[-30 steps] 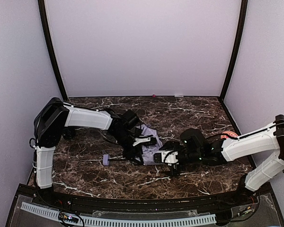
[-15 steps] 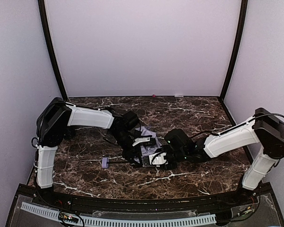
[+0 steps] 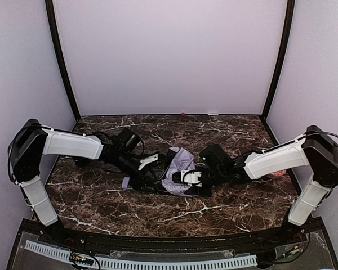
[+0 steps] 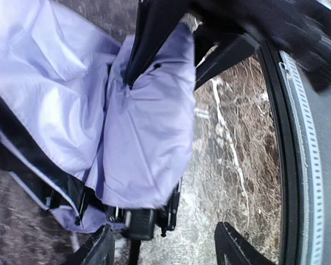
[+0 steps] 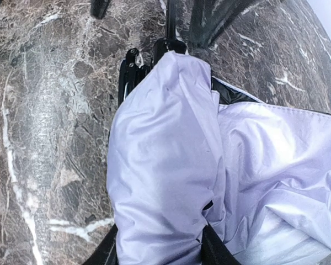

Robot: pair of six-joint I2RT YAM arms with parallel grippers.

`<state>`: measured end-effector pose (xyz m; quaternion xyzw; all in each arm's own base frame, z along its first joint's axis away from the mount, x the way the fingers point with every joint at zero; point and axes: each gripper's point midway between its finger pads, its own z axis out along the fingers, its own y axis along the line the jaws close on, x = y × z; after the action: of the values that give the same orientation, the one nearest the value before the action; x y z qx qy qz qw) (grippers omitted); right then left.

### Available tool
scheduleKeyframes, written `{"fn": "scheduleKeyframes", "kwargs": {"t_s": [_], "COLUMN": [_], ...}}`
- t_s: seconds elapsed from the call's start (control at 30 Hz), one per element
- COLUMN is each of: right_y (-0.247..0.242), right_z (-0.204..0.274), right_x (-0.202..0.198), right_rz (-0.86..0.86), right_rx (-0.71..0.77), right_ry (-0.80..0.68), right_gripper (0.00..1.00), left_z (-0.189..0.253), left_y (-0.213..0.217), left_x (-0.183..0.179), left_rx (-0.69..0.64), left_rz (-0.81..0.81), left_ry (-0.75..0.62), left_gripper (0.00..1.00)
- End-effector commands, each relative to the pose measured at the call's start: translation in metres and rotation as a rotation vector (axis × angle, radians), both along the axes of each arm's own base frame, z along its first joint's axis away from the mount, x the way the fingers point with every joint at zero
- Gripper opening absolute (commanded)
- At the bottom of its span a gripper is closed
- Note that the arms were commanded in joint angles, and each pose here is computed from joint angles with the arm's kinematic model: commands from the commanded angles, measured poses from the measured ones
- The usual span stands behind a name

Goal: Put away the umbrella

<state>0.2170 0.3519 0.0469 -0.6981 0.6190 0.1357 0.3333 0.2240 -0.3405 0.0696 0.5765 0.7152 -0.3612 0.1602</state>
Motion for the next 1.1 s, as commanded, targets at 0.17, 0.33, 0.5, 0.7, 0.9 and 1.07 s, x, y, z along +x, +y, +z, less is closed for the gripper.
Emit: {"fn": "scheduleKeyframes", "kwargs": {"t_s": [0.17,0.33,0.5,0.7,0.9,1.07], "right_y": [0.0,-0.002,-0.003,-0.01,-0.008,-0.037], "right_z": [0.048,0.04,0.043,0.046,0.094,0.162], "right_x": [-0.003,0.004,0.008,0.02,0.047,0.066], "right_rz": [0.025,0.024,0.023,-0.02,-0.139,-0.286], "right_rx": [0.188,0.125,0.119,0.109,0.282,0.572], "right_ry": [0.227,0.201,0.174,0.144,0.095,0.073], "right_gripper": [0.15,0.14,0.14,0.18,0.74,0.84], "left_z": [0.014,-0.018,-0.02,-0.018,-0.001,0.042], "left_y": [-0.002,0.011,0.016,0.022,0.016,0.01], "left_x": [0.012,0.044,0.045,0.036,0.059,0.088], "left_rx": [-0.033,0.187,0.216,0.22,0.201,0.068], "left_rz": [-0.076,0.015,0.023,0.027,0.18,0.407], "left_ry": [-0.442,-0.468,-0.482,-0.456,-0.458,-0.5], "left_gripper": [0.72,0.64,0.27,0.0,0.0,0.0]}}
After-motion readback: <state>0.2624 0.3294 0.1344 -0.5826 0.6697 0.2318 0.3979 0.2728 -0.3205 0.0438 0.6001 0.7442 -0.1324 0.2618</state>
